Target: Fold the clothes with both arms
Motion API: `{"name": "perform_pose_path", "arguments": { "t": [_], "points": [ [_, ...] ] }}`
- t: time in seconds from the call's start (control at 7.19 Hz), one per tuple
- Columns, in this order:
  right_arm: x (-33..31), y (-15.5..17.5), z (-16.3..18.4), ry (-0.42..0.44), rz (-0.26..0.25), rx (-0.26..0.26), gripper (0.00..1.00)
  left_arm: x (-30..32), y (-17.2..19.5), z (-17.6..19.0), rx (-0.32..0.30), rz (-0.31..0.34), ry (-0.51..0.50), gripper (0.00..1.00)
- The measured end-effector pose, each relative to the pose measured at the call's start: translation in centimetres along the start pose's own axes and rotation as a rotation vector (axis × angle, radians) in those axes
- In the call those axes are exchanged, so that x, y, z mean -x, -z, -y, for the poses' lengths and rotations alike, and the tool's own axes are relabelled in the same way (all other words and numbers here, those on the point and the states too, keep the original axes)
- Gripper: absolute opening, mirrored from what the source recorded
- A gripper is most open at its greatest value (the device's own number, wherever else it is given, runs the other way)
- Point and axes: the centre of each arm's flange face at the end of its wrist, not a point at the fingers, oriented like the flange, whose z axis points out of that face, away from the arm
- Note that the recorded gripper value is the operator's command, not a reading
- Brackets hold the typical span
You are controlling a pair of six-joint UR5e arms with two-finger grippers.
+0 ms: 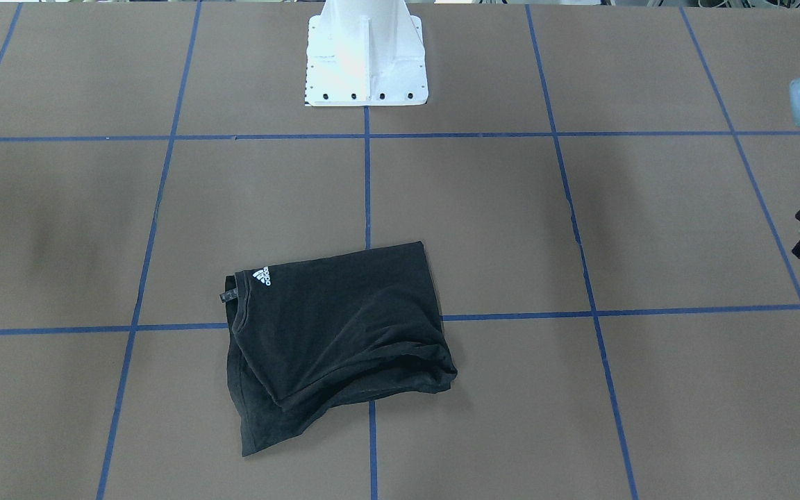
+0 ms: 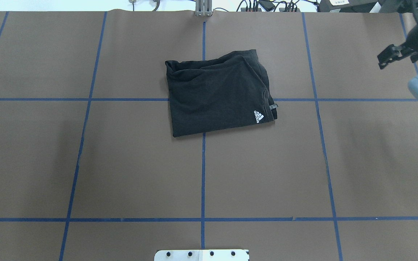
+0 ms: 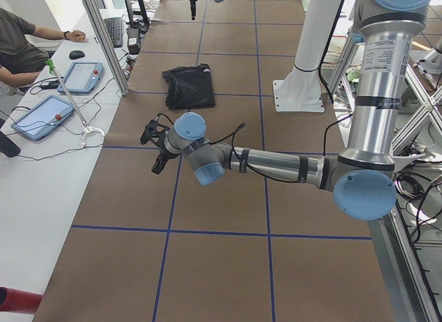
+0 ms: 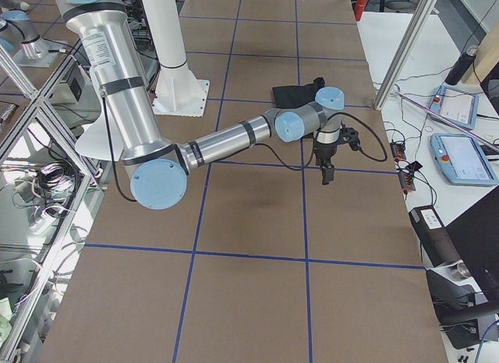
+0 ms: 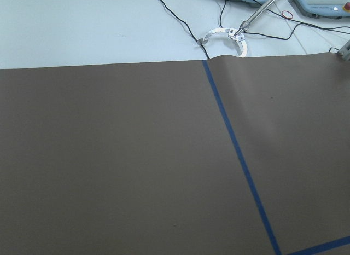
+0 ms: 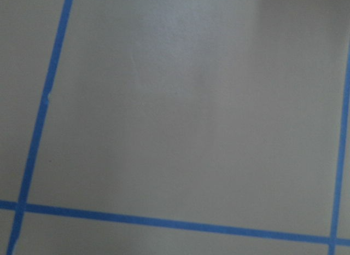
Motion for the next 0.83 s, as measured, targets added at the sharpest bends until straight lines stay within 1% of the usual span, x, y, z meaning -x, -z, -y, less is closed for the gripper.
{"name": "perform_pose_path", "arguments": {
  "t": [0.14,0.28,0.42,0.56,0.7,0.83],
  "points": [
    [-4.0,0.1,-2.8,-0.053,0.020,0.020,1.00,2.2,0.8,-2.0,0.014,0.029,-0.034,1.00],
    [-7.2,-0.1,-5.2,-0.103,0.034,0.040,1.00,3.7,1.1,-3.8,0.030,0.050,-0.038,1.00],
    [-10.0,-0.8,-8.2,-0.148,0.033,0.065,1.00,4.7,1.2,-5.3,0.048,0.066,-0.029,1.00],
    [-12.5,-0.7,-10.9,-0.178,0.028,0.075,1.00,5.8,1.4,-7.3,0.076,0.080,-0.006,1.00],
    [-14.6,0.4,-13.0,-0.173,0.030,0.064,1.00,6.7,1.5,-9.0,0.117,0.091,0.008,1.00],
    [-16.6,1.5,-15.3,-0.148,0.037,0.055,1.00,7.2,1.5,-9.7,0.176,0.108,-0.014,1.00]
  ]
}}
